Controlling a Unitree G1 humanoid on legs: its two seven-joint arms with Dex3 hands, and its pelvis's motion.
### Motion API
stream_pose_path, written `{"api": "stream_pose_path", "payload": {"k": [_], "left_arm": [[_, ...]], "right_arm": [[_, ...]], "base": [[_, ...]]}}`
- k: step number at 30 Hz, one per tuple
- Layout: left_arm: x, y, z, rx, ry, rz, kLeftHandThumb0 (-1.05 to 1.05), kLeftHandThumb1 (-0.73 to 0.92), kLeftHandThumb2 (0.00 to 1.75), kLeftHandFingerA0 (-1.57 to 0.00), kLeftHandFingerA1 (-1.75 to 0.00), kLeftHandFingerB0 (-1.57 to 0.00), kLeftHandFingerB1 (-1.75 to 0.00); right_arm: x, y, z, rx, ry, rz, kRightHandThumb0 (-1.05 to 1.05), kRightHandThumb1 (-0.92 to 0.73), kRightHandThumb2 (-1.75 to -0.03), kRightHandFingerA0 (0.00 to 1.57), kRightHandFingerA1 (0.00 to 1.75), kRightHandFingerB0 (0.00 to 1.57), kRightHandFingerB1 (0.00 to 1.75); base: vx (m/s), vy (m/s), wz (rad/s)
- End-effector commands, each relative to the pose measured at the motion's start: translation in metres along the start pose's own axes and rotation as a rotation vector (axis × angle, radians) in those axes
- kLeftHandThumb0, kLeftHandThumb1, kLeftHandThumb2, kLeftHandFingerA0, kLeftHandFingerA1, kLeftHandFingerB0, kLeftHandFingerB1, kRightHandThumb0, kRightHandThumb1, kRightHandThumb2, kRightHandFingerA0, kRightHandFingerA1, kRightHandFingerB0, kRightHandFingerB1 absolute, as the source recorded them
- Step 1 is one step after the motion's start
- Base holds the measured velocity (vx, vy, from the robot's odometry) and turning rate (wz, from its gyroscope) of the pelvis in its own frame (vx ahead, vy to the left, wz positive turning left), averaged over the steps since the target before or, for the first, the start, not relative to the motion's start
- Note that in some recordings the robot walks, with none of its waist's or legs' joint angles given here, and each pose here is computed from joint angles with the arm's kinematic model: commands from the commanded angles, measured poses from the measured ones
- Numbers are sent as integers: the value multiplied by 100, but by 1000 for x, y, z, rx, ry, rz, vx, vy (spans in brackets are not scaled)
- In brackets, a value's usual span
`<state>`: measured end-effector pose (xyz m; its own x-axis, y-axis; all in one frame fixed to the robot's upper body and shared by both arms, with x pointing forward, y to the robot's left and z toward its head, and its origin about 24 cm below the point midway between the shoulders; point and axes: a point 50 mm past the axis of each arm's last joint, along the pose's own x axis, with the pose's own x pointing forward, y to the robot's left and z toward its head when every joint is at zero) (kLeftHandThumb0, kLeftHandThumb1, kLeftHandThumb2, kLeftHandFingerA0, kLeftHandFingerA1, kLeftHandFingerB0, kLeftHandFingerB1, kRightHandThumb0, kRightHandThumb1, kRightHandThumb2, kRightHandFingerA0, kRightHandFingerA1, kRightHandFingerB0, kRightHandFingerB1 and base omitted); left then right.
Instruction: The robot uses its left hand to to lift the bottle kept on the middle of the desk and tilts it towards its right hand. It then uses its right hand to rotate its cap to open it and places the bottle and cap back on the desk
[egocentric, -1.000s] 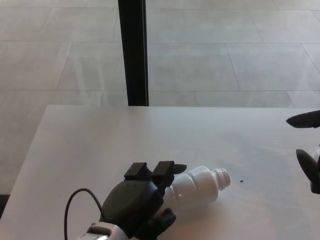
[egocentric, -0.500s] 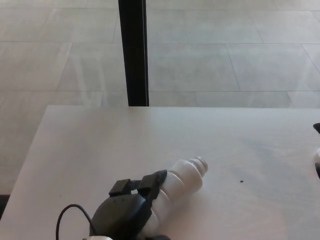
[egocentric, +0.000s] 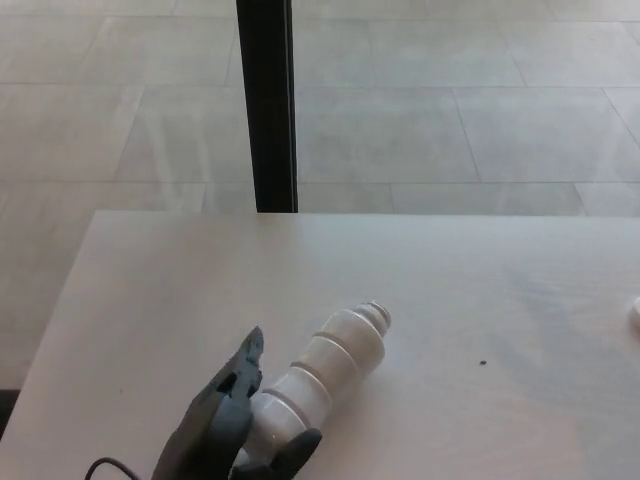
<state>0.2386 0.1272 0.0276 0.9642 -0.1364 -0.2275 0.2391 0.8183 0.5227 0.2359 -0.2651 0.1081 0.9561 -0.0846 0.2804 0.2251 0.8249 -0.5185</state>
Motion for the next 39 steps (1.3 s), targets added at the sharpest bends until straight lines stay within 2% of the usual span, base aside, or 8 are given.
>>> {"api": "stream_pose_path", "payload": {"k": [1,11,14,18,19,24,28,39], "left_arm": [[-18,32,-32,-700,16,142,-77,74,80,0,0,0,0],[-69,108,-89,-1077,-65,514,-105,74,106,0,-24,0,-15],[-99,141,-126,-1194,-38,717,-100,70,105,0,-28,-7,-17],[-147,170,-163,-1303,-37,934,-94,66,110,0,-39,0,-32],[-165,178,-174,-1336,-24,1035,-93,69,112,0,-39,0,-36],[-223,191,-214,-1383,64,1305,-97,75,116,0,-34,0,-29],[-264,188,-238,-1432,128,1477,-93,70,111,0,-42,0,-33],[-296,182,-254,-1489,173,1610,-89,83,68,0,-65,0,-61]], "right_arm": [[-11,-35,-15,34,19,-131,-105,-68,-116,101,139,7,49],[-36,-105,-47,135,305,-373,-105,-92,-82,0,151,0,0],[-54,-133,-62,208,444,-583,-102,-92,-101,6,92,0,0],[-79,-160,-89,319,548,-866,-100,-92,-95,0,113,0,0],[-90,-168,-101,401,566,-968,-93,-92,-129,0,51,0,23],[-121,-177,-125,629,574,-1292,-88,-90,-129,95,135,0,34],[-139,-178,-133,691,576,-1393,-85,-87,-125,32,94,0,32],[-146,-169,-147,746,604,-1487,-85,-86,-123,67,116,0,36]], "base": [[0,0,0],[0,0,0],[0,0,0],[0,0,0],[0,0,0],[0,0,0],[0,0,0],[0,0,0]]}}
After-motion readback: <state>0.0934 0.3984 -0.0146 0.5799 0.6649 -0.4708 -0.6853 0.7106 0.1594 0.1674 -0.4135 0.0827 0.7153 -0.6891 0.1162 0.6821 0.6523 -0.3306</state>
